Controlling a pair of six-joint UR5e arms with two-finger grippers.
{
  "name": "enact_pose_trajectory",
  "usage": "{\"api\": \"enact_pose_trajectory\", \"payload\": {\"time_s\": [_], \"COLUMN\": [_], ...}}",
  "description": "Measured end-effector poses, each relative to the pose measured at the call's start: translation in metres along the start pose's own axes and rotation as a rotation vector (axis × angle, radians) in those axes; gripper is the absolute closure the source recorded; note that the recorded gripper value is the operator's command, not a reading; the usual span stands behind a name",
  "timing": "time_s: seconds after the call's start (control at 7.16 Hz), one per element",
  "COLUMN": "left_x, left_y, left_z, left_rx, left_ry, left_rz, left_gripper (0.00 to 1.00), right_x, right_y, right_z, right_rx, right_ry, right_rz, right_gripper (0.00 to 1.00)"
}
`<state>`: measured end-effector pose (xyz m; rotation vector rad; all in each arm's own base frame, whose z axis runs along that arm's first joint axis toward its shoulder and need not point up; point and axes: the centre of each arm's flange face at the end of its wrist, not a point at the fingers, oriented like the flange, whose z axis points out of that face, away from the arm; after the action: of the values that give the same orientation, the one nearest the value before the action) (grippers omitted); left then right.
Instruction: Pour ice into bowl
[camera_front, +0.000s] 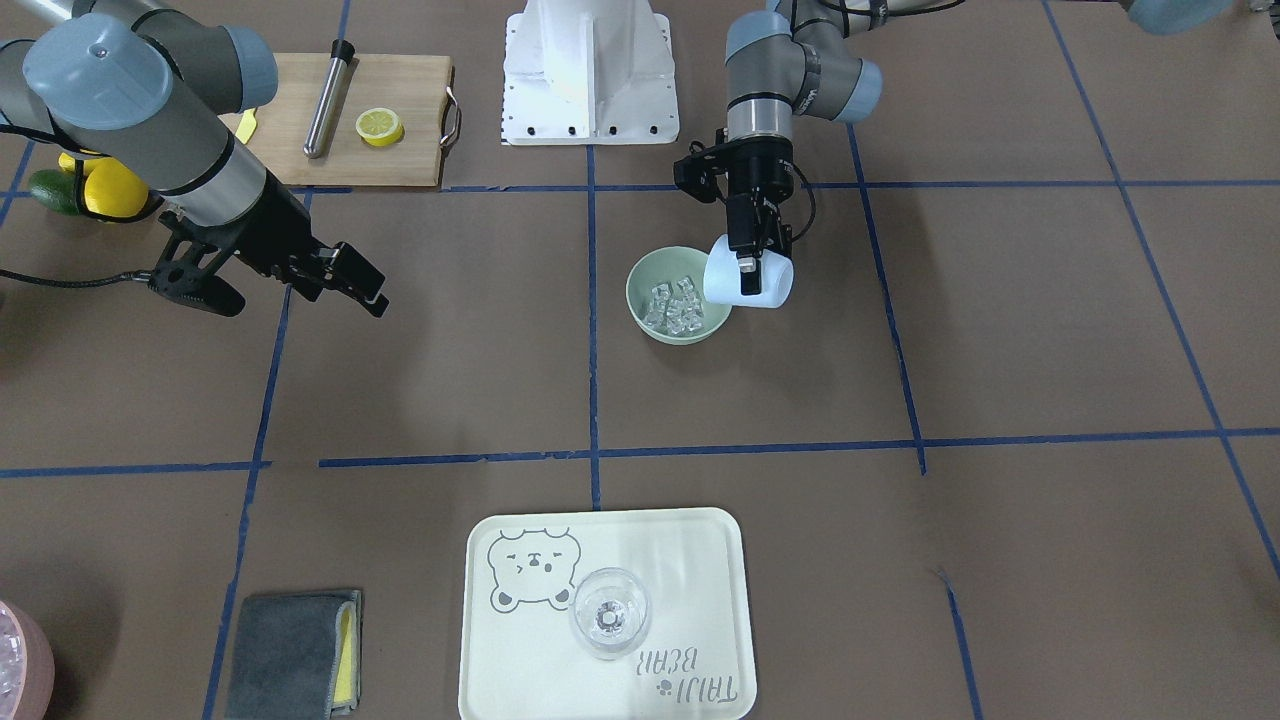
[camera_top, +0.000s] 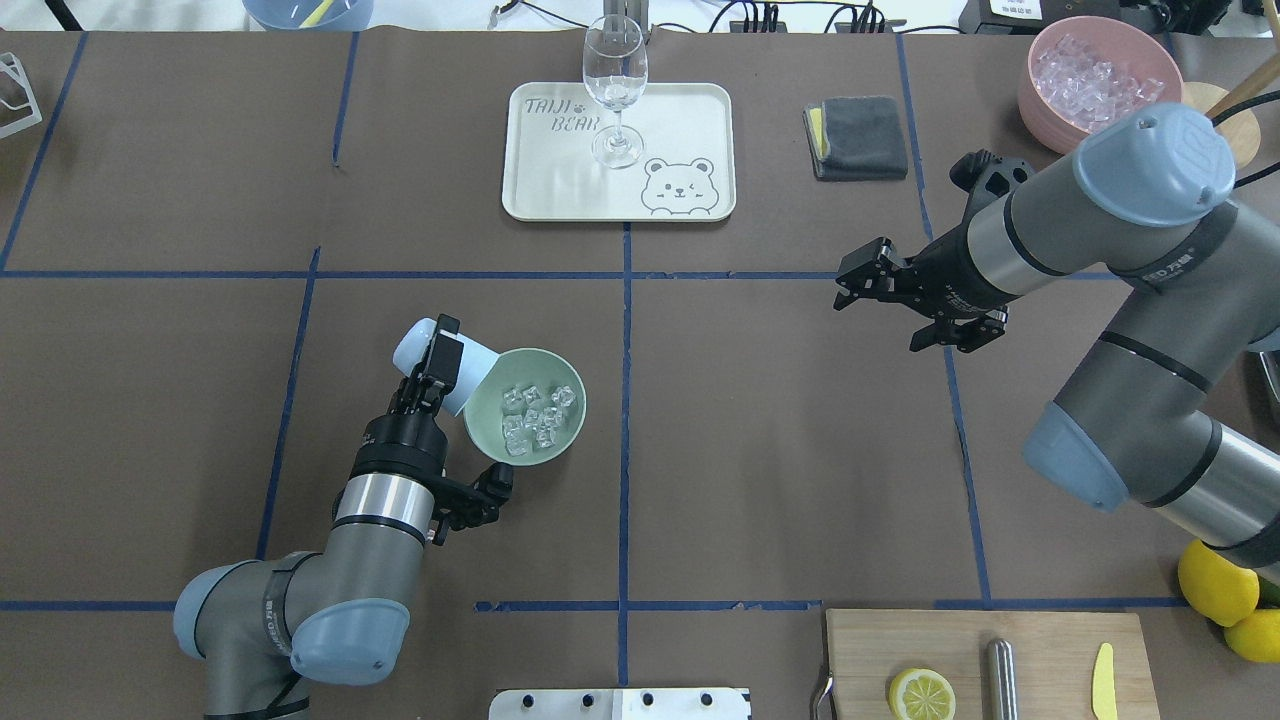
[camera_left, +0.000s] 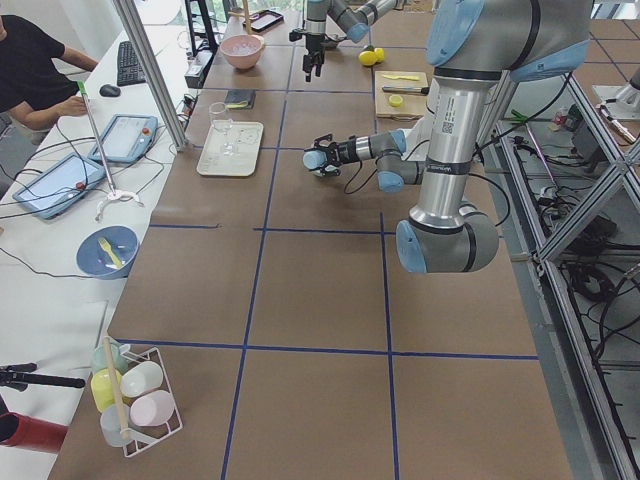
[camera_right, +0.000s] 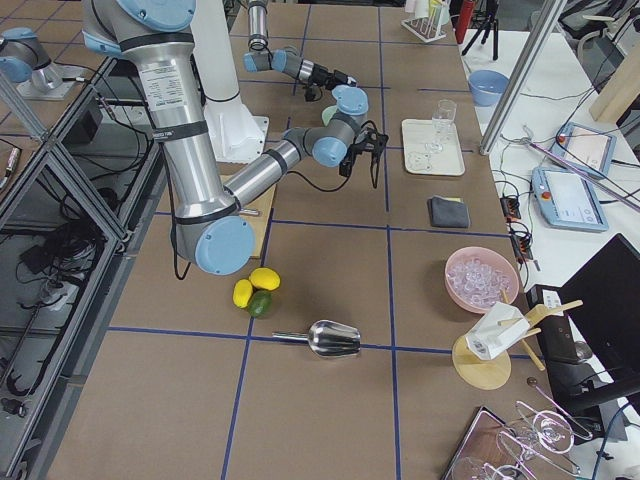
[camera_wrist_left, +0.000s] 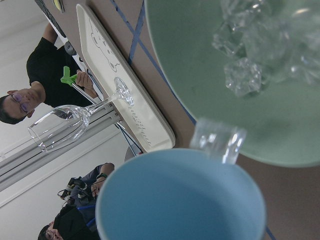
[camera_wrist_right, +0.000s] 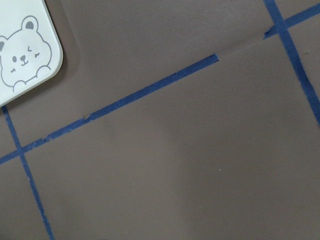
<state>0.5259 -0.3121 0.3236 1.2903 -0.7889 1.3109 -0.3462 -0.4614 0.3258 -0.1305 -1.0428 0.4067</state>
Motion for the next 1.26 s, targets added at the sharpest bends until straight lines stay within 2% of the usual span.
{"api": "enact_pose_trajectory", "payload": {"time_s": [0.28,0.56,1.26], "left_x": [-0.011,-0.026,-0.025], "left_y": [0.003,0.010,0.023], "left_z": [-0.005,-0.012,-0.016], "left_rx": [0.010,0.024,0.036], "left_ry": [-0.012,-0.027,-0.017], "left_rz": [-0.051,-0.242,-1.012], "left_gripper": [1.00,1.00,1.00], "right_x": [-0.002,-0.005,-0.011], "right_y": [0.001,0.002,0.003], "right_z": [-0.001,-0.002,-0.007], "right_rx": [0.000,-0.002,0.003], "right_ry": [-0.003,-0.009,-0.023], "right_rz": [-0.003,-0.009,-0.025], "right_gripper": [0.00,0.00,0.00]}}
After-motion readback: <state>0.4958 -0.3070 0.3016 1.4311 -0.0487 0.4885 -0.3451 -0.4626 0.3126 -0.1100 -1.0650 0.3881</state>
